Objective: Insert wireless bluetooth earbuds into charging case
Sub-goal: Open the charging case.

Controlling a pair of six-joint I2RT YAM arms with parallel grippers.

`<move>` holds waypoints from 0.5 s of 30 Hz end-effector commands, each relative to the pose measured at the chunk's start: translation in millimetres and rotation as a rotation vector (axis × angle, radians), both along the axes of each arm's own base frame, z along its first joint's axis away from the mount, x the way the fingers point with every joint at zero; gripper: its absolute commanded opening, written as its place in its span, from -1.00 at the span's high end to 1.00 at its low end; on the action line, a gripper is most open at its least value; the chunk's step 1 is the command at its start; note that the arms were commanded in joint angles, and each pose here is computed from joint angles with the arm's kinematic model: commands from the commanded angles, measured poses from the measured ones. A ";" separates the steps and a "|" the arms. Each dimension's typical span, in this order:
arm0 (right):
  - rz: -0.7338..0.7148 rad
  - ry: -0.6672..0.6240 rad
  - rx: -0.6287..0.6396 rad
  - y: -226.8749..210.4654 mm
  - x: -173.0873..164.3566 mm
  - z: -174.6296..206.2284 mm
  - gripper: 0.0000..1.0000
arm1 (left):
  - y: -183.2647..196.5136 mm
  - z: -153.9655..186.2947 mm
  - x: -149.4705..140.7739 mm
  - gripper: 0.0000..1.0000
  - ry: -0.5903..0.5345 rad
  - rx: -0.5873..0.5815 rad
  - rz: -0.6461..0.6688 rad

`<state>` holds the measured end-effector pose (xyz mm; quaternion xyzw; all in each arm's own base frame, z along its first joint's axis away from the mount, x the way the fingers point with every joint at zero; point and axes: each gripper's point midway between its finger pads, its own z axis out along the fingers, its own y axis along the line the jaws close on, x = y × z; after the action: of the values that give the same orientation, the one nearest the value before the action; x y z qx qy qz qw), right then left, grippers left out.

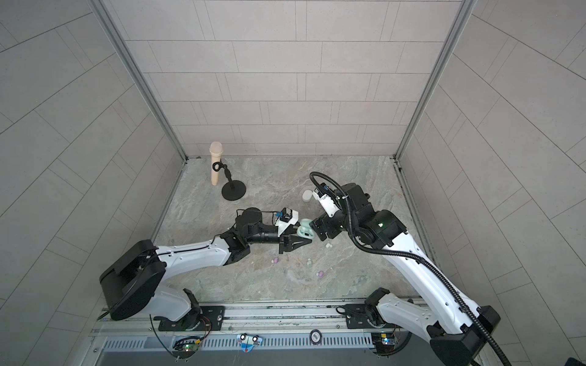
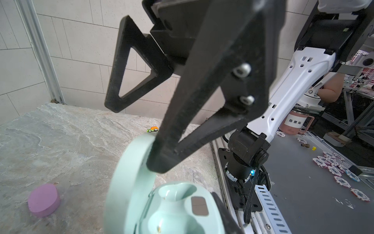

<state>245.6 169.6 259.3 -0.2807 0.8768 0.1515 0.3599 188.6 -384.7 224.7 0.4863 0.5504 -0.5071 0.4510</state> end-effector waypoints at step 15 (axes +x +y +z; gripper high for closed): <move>-0.111 0.009 0.035 -12.5 20.8 7.1 -0.83 | -1.9 9.1 -18.3 0.98 0.001 -0.055 -0.058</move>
<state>254.2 163.3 253.3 -0.2466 0.8915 0.1589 0.3451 189.4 -384.0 226.8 0.4687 0.5563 -0.5159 0.4524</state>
